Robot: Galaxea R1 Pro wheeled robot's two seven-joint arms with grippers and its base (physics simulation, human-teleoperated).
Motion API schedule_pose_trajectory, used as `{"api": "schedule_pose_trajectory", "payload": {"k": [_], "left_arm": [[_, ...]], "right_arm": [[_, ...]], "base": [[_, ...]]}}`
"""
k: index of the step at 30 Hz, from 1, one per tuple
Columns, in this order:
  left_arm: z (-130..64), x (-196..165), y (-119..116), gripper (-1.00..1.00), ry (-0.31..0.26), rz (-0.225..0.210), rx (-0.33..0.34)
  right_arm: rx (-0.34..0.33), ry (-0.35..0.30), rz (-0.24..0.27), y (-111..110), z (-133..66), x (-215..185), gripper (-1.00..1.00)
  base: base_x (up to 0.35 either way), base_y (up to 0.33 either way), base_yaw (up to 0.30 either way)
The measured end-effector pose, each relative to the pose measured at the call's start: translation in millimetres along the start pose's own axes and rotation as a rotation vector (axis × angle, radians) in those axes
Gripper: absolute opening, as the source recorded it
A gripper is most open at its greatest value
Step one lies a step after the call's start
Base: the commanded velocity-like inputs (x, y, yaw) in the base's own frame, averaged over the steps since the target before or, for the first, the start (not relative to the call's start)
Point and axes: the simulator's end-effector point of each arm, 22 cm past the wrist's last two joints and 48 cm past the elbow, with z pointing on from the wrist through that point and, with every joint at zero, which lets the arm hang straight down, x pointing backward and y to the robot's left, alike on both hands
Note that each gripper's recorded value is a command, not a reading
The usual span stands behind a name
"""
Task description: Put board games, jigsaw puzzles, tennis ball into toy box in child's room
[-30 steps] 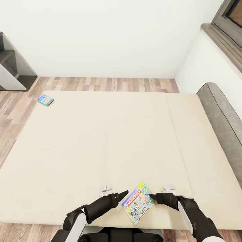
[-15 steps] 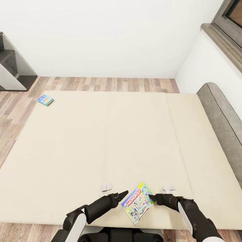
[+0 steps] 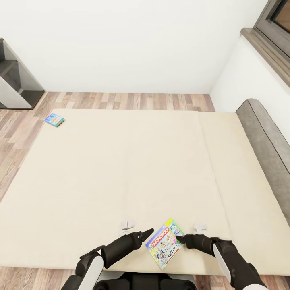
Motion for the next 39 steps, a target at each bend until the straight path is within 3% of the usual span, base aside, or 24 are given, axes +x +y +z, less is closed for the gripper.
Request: {"api": "schedule_pose_trajectory", "payload": {"k": [39], "left_arm": [[0.0, 0.3, 0.7, 1.00, 0.001, -0.001, -0.002]], "right_arm": [[-0.014, 0.026, 0.020, 0.4, 4.1, 16.0, 1.00]], "base": [[0.000, 0.000, 0.000]]}}
